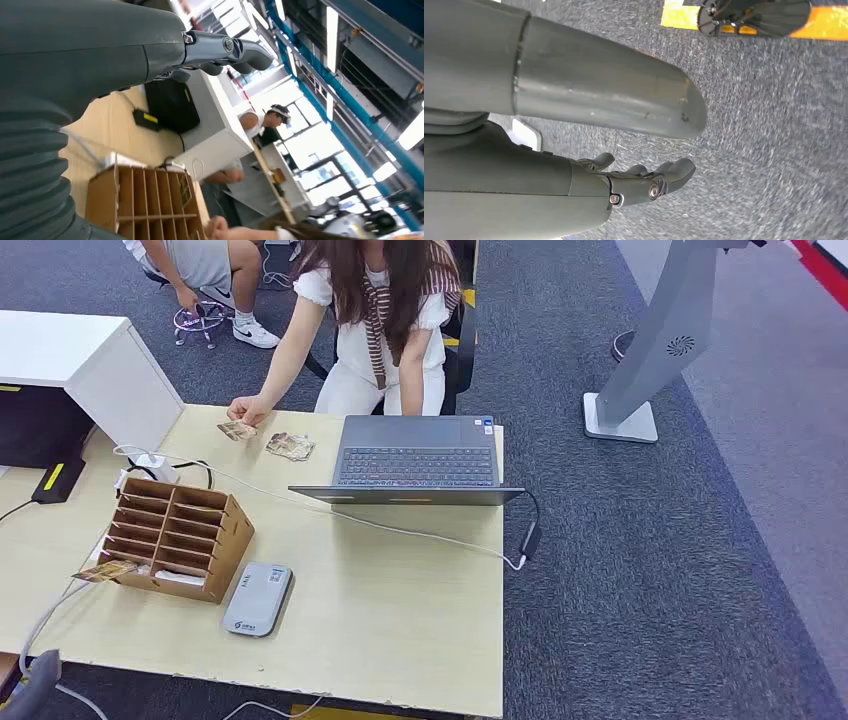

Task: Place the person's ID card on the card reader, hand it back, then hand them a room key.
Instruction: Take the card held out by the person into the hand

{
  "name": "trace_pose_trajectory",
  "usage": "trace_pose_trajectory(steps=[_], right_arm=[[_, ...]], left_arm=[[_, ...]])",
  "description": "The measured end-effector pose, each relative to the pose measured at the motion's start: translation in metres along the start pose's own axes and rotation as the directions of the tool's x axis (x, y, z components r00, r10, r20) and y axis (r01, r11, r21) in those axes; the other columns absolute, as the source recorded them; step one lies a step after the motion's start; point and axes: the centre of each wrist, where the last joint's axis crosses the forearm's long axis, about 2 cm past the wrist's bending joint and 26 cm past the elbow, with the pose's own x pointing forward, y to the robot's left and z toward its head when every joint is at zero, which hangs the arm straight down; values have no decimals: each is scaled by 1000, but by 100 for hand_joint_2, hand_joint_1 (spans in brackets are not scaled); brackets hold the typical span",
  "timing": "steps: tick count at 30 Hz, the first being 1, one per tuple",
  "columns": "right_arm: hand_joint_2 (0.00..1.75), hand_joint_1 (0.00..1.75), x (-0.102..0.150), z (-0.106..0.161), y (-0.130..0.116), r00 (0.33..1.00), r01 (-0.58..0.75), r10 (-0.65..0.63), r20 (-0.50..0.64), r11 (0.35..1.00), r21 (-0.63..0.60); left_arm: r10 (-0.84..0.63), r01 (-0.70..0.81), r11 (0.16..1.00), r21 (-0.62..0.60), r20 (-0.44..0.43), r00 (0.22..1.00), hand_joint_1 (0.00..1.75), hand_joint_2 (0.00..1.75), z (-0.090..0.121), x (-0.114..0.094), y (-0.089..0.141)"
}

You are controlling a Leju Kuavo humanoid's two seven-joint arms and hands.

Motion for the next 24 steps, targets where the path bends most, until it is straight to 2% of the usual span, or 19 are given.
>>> trace_pose_trajectory(steps=[2, 3, 8, 11, 15, 20, 24], right_arm=[[0, 0, 1, 0, 1, 1000, -17, 17, 1, 1000, 7], [0, 0, 3, 0, 2, 999, -35, 35, 2, 999, 12], [0, 0, 16, 2, 13, 996, -88, 88, 11, 996, 27], [0, 0, 21, 5, 23, 995, -97, 96, 17, 994, 42], [175, 0, 23, 7, 31, 995, -104, 103, 16, 993, 52], [175, 0, 46, 14, 53, 993, -116, 116, -10, 992, 53], [175, 0, 55, 16, 60, 987, -162, 159, 36, 979, 119]], left_arm=[[-66, 66, 997, -28, 3, 998, 0, 175, -14, 2, -9], [-130, 131, 990, -51, 15, 991, 0, 175, -28, 5, -19], [-323, 342, 923, -175, 126, 938, 0, 175, -93, 30, -79], [-331, 373, 901, -219, 208, 921, 0, 175, -110, 41, -102], [-370, 435, 863, -258, 266, 890, 0, 175, -118, 47, -115], [-578, 650, 697, -303, 298, 760, 0, 175, -144, 55, -148], [-629, 696, 657, -290, 297, 718, 0, 175, -163, 57, -171]])
